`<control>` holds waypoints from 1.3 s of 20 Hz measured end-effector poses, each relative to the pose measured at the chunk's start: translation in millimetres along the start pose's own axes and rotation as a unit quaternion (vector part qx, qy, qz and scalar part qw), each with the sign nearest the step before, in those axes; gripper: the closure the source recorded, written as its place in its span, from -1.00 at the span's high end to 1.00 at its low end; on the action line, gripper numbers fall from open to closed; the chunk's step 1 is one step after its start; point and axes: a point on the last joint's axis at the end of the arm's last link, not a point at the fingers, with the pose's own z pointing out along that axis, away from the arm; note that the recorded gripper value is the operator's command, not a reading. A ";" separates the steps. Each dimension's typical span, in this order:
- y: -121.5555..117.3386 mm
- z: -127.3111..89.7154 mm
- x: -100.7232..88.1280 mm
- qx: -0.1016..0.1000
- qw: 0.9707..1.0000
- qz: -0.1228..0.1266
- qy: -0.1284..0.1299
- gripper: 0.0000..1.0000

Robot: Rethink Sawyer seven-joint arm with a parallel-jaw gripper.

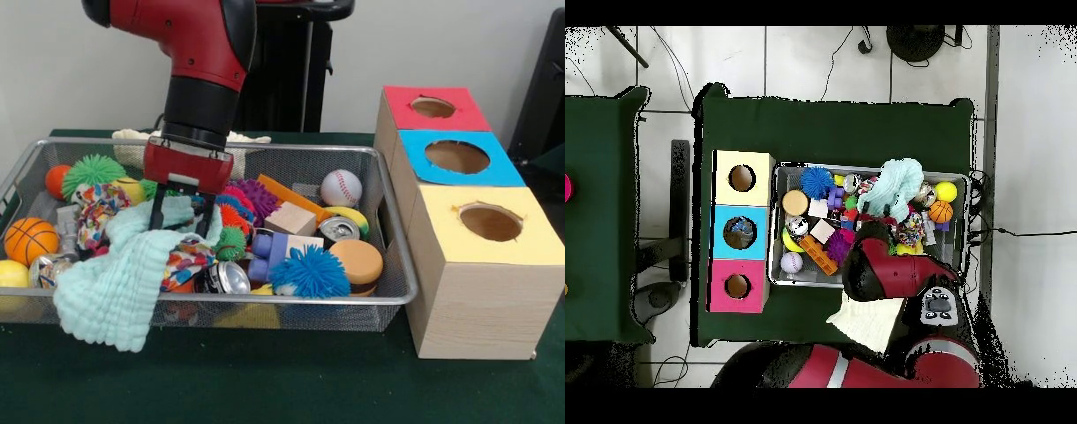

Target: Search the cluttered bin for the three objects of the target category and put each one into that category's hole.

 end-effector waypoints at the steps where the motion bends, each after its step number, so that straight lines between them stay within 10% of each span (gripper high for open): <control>1: -0.7 1.4 0.0 0.001 1.000 -0.002 -0.006 1.00; 21: -10.7 43.5 16.0 -0.001 0.993 -0.037 -0.115 1.00; 22: -13.2 46.2 17.7 -0.001 0.992 -0.042 -0.121 -1.00; 26: -15.5 47.6 19.0 -0.001 0.991 -0.044 -0.124 -1.00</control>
